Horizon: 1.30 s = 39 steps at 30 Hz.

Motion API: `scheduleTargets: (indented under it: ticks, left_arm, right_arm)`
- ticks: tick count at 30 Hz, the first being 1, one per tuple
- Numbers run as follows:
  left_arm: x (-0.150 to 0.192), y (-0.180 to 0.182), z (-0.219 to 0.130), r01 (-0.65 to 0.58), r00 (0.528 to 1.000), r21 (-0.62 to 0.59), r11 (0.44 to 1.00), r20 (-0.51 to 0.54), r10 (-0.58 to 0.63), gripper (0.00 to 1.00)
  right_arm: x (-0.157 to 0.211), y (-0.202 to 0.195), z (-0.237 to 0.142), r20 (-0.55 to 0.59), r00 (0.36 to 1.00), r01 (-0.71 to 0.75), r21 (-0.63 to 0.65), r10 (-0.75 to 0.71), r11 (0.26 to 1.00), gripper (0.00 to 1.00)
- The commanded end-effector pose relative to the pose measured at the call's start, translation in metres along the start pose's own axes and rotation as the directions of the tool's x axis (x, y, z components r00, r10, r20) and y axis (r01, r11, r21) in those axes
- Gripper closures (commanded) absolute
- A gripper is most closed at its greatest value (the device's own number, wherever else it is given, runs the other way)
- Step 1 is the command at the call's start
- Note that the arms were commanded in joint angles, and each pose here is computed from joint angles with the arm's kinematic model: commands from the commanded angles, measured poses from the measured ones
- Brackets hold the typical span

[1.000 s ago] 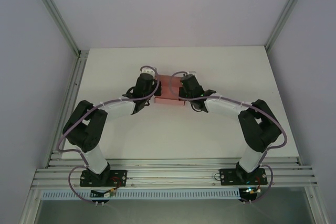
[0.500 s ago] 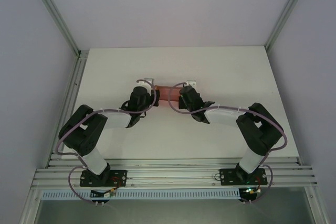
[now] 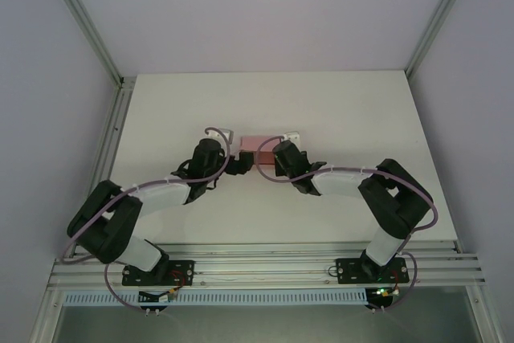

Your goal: Assemble paper box

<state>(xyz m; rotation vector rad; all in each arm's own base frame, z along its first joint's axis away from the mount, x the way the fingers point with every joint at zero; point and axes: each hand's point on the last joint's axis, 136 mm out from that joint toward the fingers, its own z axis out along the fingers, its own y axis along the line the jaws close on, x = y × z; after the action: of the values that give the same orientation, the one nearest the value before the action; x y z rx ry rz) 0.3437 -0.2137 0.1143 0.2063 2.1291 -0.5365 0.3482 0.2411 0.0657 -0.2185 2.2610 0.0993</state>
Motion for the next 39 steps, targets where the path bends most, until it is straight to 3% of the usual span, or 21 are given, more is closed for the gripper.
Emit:
scheduleTargets:
  ticks: [1, 6, 10, 13, 16, 19, 21, 29, 36, 39]
  left_arm:
    - [0.011, 0.001, -0.022, 0.042, 0.998, -0.010, 0.999, -0.044, -0.043, 0.00]
    - [-0.021, -0.012, -0.063, 0.114, 0.993, 0.032, 0.993, 0.014, -0.115, 0.00]
    - [-0.050, 0.017, -0.081, 0.223, 0.972, -0.155, 0.962, 0.104, -0.209, 0.00]
    - [-0.057, 0.043, -0.067, 0.301, 0.953, -0.286, 0.910, 0.073, -0.293, 0.00]
    - [-0.057, 0.032, -0.025, 0.351, 0.930, -0.194, 0.916, -0.043, -0.365, 0.00]
    - [-0.053, 0.017, 0.011, 0.379, 0.912, -0.110, 0.919, -0.125, -0.391, 0.00]
    - [-0.046, 0.021, 0.025, 0.382, 0.905, -0.133, 0.915, -0.149, -0.399, 0.00]
    - [-0.008, 0.017, 0.051, 0.427, 0.870, -0.092, 0.899, -0.230, -0.437, 0.13]
    - [0.029, 0.013, 0.057, 0.412, 0.855, -0.080, 0.908, -0.309, -0.416, 0.29]
    - [0.042, 0.019, 0.056, 0.397, 0.857, -0.107, 0.912, -0.313, -0.410, 0.33]
  right_arm:
    - [0.012, -0.005, 0.001, -0.026, 0.999, 0.024, 0.029, -0.023, 0.999, 1.00]
    - [0.014, -0.004, 0.002, -0.030, 0.999, 0.033, 0.025, -0.032, 0.999, 1.00]
    - [0.016, -0.003, 0.003, -0.035, 0.999, 0.037, 0.025, -0.036, 0.999, 1.00]
    - [0.016, -0.003, 0.003, -0.033, 0.999, 0.037, 0.023, -0.036, 0.999, 1.00]
    - [0.017, -0.003, 0.003, -0.029, 0.999, 0.042, 0.020, -0.042, 0.999, 1.00]
    - [0.019, -0.005, 0.001, -0.036, 0.998, 0.048, 0.026, -0.047, 0.999, 1.00]
    - [0.018, -0.005, 0.000, -0.031, 0.999, 0.040, 0.024, -0.039, 0.999, 1.00]
    - [0.013, -0.001, -0.005, -0.020, 0.999, 0.038, -0.009, -0.038, 0.999, 0.99]
    - [0.009, -0.002, -0.026, -0.026, 1.000, -0.011, -0.044, 0.010, 0.999, 0.87]
    - [0.008, -0.006, -0.042, -0.029, 0.999, -0.031, -0.064, 0.029, 0.997, 0.71]
